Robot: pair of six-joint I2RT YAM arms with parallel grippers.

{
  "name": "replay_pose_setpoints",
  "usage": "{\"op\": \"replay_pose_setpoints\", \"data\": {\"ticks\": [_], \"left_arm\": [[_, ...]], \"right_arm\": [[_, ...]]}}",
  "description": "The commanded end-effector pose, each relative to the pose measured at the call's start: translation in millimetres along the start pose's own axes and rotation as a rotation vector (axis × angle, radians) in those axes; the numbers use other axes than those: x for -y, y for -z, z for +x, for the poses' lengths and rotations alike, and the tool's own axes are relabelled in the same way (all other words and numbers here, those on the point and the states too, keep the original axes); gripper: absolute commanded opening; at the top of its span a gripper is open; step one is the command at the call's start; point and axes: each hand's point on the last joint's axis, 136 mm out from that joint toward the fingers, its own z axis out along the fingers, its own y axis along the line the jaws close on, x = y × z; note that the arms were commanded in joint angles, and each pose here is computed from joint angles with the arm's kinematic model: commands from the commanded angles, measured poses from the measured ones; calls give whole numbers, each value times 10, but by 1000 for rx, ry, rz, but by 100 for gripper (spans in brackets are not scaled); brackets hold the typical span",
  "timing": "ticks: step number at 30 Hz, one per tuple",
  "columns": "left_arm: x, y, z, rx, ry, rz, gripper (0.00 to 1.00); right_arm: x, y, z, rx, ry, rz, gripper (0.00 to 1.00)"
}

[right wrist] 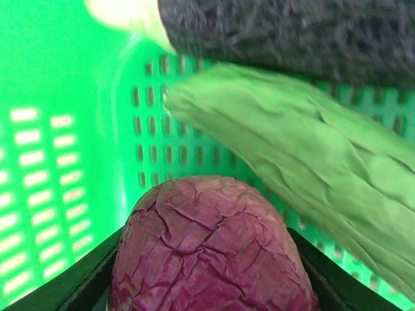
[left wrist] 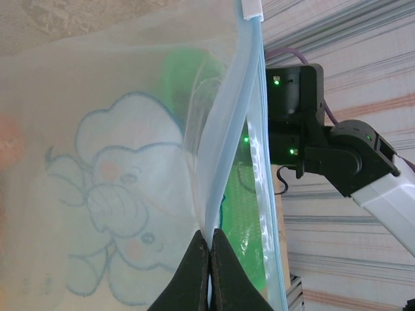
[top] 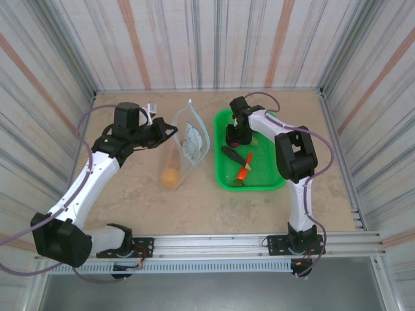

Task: Place the food in the zip-top bag and seal the zipper

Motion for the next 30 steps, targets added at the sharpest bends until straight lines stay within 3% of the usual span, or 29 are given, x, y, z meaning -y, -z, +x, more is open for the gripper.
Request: {"op": "replay_pose_setpoints", "data": {"ticks": [1,10,17,22,30], "left_arm": [[125,47,-40,7,-37,21,0],[176,76,-56,4,-30,26,0],[146,29,-37,-12,-16,28,0],[144,16,-10,-30,-10,32,0],[177,48,-21,-24,-17,35,0]], "right_arm": [[-121,541,-93,104,3,-69,54],[-423,1789,-88,309,41,-236,51],[-1238,2657,210,436,217,-433,49],[-1709,2763,501,437,359,-460,49],[-1969,2361,828,332,444,-420,51]]}}
